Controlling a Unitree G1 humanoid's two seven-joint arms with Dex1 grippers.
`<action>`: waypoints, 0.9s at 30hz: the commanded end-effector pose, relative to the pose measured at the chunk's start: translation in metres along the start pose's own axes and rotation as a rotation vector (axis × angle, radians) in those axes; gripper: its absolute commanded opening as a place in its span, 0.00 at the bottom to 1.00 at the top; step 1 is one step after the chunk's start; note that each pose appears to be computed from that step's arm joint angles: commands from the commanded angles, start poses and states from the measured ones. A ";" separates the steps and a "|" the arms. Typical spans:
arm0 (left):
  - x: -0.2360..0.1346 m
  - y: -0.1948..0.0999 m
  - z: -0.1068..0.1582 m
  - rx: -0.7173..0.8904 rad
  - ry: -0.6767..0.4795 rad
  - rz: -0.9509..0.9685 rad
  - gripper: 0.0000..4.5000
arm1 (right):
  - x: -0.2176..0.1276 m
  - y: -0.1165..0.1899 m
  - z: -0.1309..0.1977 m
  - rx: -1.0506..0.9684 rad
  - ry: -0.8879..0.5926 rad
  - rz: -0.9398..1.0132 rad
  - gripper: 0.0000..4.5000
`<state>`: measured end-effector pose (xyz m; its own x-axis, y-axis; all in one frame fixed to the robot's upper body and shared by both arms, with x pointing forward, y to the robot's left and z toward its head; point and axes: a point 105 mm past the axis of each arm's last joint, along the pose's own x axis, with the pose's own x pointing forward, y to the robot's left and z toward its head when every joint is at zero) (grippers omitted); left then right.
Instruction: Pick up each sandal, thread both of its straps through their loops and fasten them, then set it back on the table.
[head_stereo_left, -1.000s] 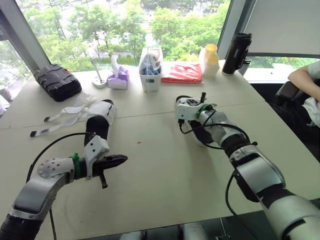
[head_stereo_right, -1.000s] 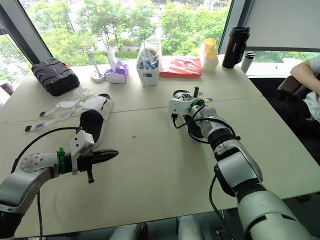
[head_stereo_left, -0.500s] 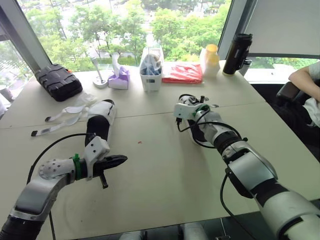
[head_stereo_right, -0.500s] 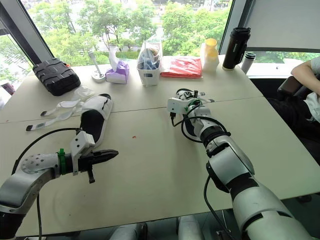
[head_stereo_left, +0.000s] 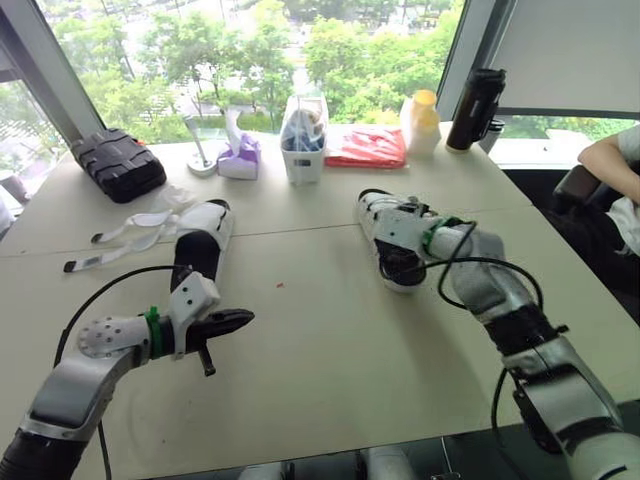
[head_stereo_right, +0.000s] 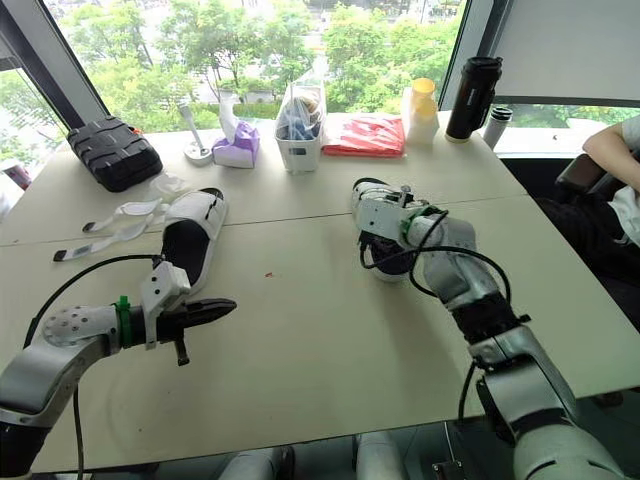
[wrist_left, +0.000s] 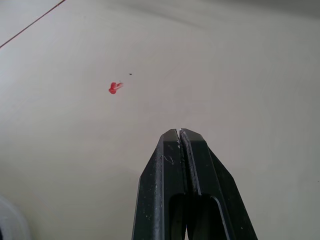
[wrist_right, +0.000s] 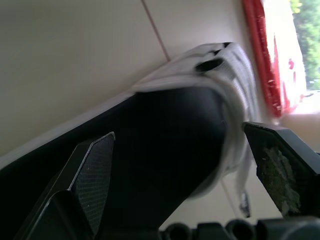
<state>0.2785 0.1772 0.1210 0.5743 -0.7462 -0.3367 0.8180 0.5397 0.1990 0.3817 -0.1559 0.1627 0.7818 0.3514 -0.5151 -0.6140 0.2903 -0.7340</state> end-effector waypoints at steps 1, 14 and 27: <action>-0.005 0.014 0.015 0.097 -0.037 0.082 0.00 | -0.032 0.016 0.030 0.097 -0.184 0.183 0.99; -0.041 0.103 0.046 0.655 0.176 0.653 0.20 | -0.078 0.057 0.088 0.525 -0.565 0.585 1.00; -0.009 0.147 0.028 0.882 0.302 0.738 0.99 | -0.058 0.069 0.087 0.489 -0.516 0.558 1.00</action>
<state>0.3896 0.2530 0.1685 0.9788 -0.1754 -0.1062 0.1533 0.2823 0.9470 0.2848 -0.0800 0.1754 0.2820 0.8685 -0.4077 -0.9585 0.2734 -0.0806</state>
